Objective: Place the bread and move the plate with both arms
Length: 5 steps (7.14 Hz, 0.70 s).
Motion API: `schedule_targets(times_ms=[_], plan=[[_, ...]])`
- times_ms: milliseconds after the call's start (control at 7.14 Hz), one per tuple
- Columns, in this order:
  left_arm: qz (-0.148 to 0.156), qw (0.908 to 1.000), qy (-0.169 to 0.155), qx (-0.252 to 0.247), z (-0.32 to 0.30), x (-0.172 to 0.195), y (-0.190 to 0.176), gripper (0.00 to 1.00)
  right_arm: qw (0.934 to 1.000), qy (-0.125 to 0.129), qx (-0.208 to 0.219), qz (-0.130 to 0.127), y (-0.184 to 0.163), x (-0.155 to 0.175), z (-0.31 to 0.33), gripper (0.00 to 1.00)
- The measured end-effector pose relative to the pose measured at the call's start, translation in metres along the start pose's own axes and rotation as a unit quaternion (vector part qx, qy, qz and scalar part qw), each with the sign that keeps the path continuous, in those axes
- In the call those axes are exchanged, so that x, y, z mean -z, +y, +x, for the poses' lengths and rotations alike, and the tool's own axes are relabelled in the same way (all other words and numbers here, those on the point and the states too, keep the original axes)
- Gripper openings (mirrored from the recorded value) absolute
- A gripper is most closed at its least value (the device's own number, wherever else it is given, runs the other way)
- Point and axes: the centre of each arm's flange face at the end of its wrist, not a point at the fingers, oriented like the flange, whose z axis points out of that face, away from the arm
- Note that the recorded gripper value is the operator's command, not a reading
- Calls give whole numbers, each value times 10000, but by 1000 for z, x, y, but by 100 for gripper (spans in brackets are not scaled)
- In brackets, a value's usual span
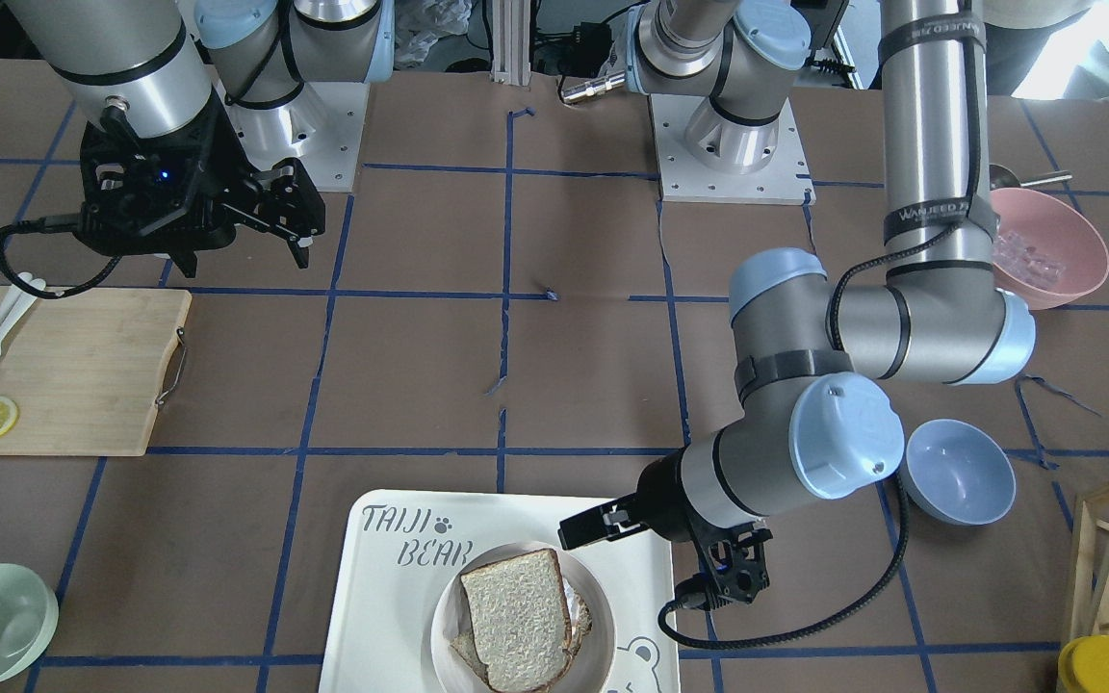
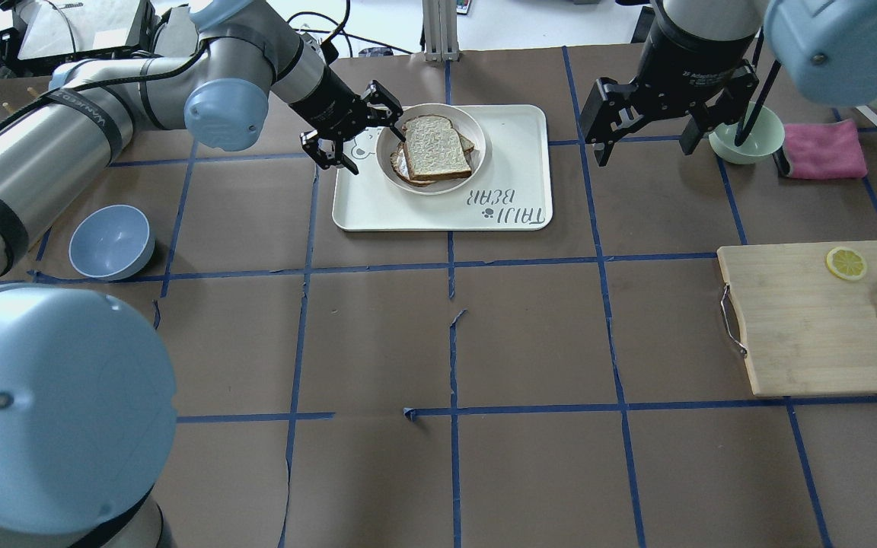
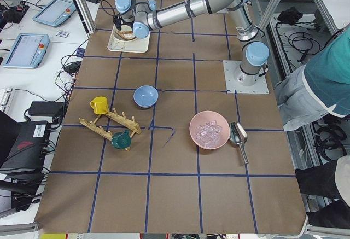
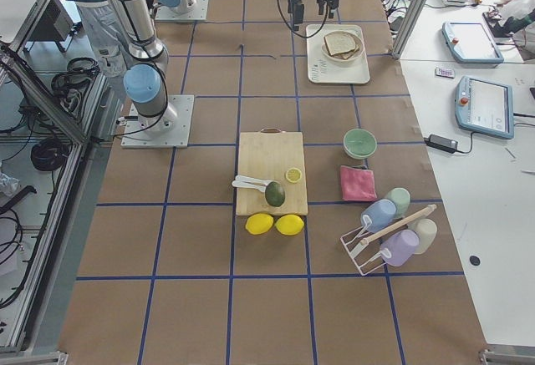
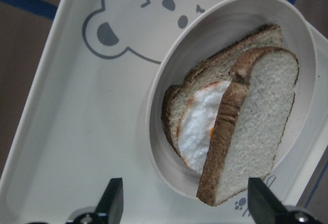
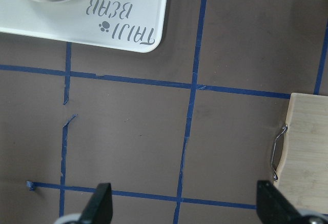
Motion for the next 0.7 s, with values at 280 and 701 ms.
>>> schedule_targets(times_ms=[280, 701], plan=[[8, 9981, -584, -182, 13, 53, 65, 100, 9999, -165, 7, 12, -2, -1, -4, 100], [227, 9925, -1109, -464, -13, 105, 163, 100, 9999, -95, 9, 82, -3, 6, 0, 100]])
